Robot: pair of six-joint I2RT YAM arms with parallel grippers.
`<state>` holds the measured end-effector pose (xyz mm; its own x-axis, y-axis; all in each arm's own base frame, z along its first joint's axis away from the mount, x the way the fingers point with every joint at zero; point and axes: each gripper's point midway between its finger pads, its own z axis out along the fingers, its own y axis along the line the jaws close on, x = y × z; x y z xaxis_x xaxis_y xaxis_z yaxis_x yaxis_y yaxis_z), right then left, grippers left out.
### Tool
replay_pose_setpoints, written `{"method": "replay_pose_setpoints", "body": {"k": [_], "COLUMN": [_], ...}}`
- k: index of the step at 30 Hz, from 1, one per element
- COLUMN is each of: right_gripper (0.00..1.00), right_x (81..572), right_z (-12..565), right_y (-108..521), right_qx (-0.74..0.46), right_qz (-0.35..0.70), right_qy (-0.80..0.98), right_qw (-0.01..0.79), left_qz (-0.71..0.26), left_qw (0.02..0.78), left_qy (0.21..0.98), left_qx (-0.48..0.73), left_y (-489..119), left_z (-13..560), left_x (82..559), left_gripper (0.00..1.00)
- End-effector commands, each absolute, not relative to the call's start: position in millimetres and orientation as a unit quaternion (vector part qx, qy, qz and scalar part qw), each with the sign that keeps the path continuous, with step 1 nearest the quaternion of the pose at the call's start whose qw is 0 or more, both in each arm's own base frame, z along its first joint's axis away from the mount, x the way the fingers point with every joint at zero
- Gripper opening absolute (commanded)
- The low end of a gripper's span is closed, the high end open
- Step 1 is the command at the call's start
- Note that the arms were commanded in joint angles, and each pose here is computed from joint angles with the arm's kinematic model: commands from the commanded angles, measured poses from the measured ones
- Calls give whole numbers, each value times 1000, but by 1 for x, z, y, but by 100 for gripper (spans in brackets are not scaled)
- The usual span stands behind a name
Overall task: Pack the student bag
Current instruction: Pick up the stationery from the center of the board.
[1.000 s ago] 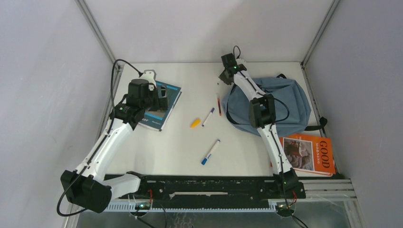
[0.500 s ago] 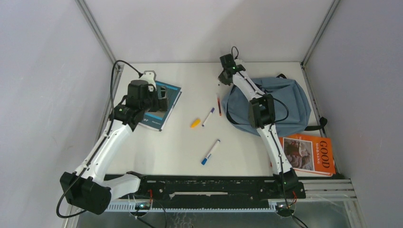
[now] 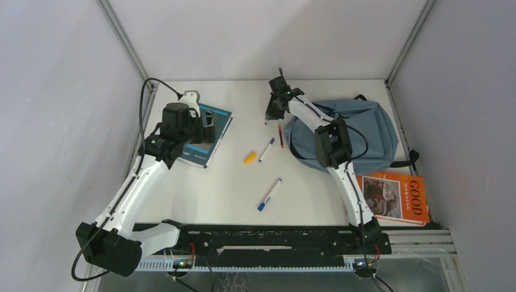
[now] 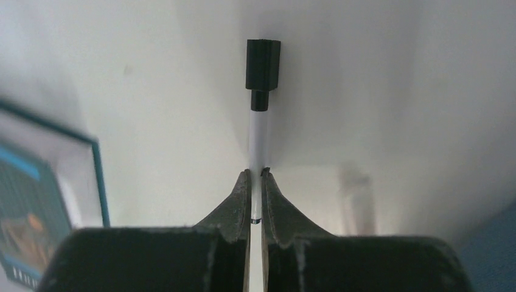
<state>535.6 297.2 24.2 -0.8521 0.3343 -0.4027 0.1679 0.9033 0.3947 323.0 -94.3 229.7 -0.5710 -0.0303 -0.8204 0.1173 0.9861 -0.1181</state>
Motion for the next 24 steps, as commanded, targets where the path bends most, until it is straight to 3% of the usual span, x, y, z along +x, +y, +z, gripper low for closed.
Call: {"method": "replay_pose_setpoints", "body": {"k": [1,8,14,19,24], "right_gripper": [0,0,0,0,0], "right_x": [518,490,450,414,389], "right_z": [110,176,217,212,178], "right_y": [328,320,240,150,78], "right_qx": [41,-23,-23,-1,28], "right_qz": [254,274,216,159,72], "right_qy": [929,916,917,922,948], "right_qw": [267,290,334,354,307], "left_qz": [-109,-118,-129,-154,-190], "left_qw": [477,475,479,479,461], "left_qy": [872,872,869,864,867], "left_qx": [16,7,-1,-1,10], "left_y": [-101,-104,-107,-118,-135], "left_z": [237,237,240,246,248], "left_x": [320,322,324,330,334], "left_gripper": [90,90,90,89,89]}}
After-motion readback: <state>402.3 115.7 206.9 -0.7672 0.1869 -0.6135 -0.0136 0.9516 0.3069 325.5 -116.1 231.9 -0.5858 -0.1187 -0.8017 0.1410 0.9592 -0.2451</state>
